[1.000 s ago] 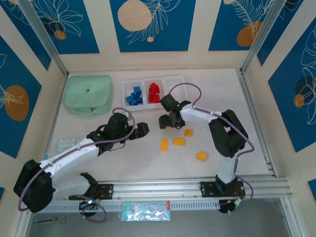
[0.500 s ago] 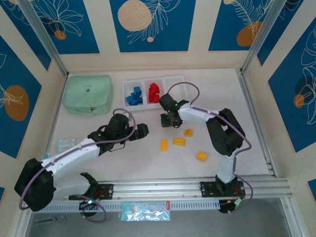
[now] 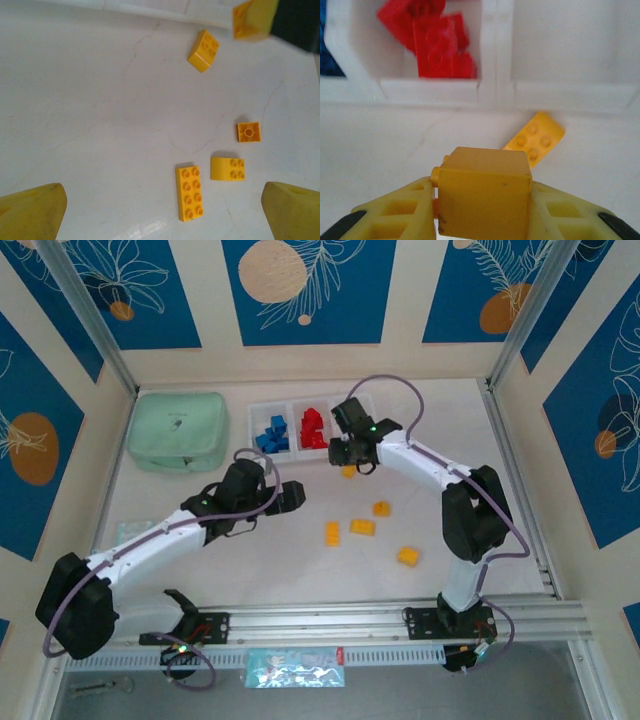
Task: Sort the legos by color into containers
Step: Place the lego in the container.
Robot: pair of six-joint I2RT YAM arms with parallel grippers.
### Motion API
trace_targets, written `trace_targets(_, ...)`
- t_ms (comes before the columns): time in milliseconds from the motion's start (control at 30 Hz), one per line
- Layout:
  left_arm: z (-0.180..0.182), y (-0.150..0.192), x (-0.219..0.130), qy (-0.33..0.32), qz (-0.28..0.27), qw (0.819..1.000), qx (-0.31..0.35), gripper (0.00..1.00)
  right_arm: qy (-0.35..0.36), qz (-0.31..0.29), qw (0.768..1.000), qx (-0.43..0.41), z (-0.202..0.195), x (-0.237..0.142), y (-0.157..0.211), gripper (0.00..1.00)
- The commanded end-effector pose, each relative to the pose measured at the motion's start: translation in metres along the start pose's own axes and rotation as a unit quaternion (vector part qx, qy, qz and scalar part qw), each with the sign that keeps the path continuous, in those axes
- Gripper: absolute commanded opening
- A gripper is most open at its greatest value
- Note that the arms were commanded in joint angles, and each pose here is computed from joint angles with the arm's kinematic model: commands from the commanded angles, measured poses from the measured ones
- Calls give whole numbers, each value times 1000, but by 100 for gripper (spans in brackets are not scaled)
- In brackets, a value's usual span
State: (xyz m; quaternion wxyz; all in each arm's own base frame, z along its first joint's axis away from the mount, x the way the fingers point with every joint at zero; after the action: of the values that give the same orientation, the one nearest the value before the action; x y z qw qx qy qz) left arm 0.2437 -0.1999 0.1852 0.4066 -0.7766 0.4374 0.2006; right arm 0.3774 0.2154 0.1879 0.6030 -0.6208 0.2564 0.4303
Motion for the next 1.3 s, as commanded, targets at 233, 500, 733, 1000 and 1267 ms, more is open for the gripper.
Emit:
trace_targets(233,-13,-27,8,15,-8,1000,-2,99,43,-32,999,10,-33,39,-65,37)
trace_targets(500,-7,-37,12,12,-7,1000,-16,99,50,-22,998,19,-51,79,-96,41)
trace_targets(733,-7,-40,8,15,-13,1000,-15,99,48,-35,998,16,-51,70,-112,55)
trace_targets(1000,-11,-39,-2,24,-9,1000,-6,99,31,-50,998,16,-40,25,-95,57)
trace_targets(1267,-6,-22,-17,37,0,999,-6,99,11,6,998,55,-29,6,-20,64)
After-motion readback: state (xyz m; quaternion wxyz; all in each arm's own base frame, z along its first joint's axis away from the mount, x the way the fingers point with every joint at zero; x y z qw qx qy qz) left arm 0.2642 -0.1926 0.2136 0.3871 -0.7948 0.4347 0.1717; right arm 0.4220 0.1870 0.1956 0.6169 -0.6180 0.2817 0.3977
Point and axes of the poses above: each hand's point on the last joint's axis, 136 mm out from that joint toward the fingers, its own x axis out along the fingers, its own z axis along the line the jaws close on, y = z × x, the point moved 6 cm from there along -x, back along the fingers, and after that the axes turned 5 degrees about -x, right-handed, at the moved point
